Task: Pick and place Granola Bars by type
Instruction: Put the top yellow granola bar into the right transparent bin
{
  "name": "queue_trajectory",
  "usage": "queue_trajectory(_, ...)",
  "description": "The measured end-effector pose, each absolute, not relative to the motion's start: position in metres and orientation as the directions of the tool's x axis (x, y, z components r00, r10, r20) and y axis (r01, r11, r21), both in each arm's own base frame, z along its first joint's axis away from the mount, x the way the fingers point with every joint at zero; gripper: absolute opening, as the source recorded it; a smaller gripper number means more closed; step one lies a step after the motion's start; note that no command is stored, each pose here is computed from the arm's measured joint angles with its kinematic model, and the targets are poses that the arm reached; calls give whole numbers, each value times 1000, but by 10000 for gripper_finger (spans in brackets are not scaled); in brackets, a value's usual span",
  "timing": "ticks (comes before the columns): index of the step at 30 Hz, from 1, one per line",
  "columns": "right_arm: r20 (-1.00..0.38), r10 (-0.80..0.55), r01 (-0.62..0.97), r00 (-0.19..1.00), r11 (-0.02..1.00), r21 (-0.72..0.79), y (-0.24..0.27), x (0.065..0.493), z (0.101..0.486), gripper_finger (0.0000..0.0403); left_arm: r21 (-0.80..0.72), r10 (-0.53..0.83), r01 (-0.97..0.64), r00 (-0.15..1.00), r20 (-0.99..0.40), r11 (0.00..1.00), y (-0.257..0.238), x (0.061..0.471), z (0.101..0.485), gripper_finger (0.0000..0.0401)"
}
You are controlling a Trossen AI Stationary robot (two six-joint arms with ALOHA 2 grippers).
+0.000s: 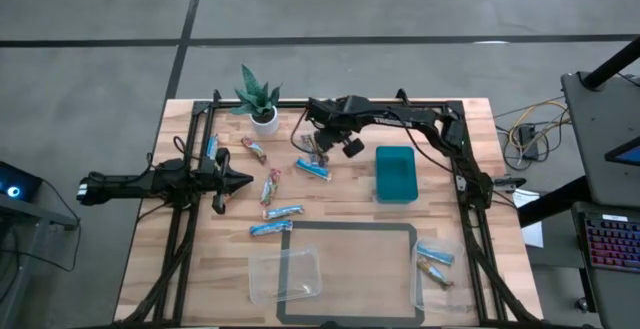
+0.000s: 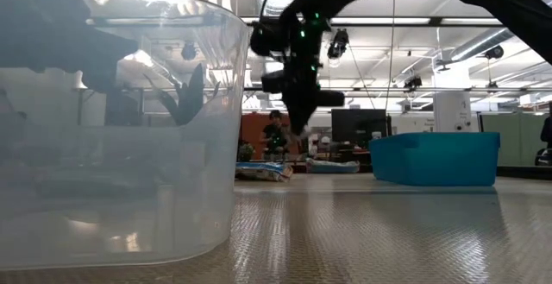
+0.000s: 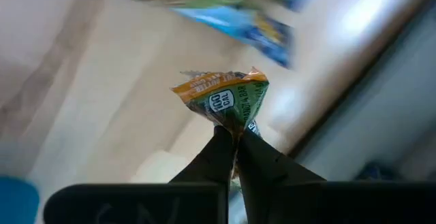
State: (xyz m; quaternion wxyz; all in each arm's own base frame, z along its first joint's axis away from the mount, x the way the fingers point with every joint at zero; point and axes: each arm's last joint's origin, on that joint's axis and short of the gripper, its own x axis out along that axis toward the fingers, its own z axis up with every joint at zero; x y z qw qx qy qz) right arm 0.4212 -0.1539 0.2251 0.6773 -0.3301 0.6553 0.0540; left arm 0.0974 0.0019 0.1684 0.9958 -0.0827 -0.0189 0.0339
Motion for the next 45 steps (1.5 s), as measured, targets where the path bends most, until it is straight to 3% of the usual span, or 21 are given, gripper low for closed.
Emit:
queue_trajectory(6, -906, -395, -277, 154, 863, -423, -137, 423, 278, 8, -166, 71, -64, 997, 32, 984, 2, 97, 169, 0)
queue_trajectory(15, -891, -401, -24, 212, 910, -415, -103, 414, 337, 8, -166, 71, -64, 997, 32, 984, 2, 97, 169, 0)
queue_trajectory(22, -906, -392, 150, 158, 917, -370, -74, 397, 352, 8, -166, 71, -65, 997, 32, 984, 2, 97, 168, 0)
queue_trajectory(31, -911, -340, 366, 233, 898, -242, -36, 391, 367, 8, -166, 71, -64, 997, 32, 984, 2, 97, 168, 0)
queue_trajectory(45, -926, -241, 414, 291, 904, -105, 34, 390, 368, 8, -166, 71, -64, 997, 32, 984, 2, 97, 168, 0)
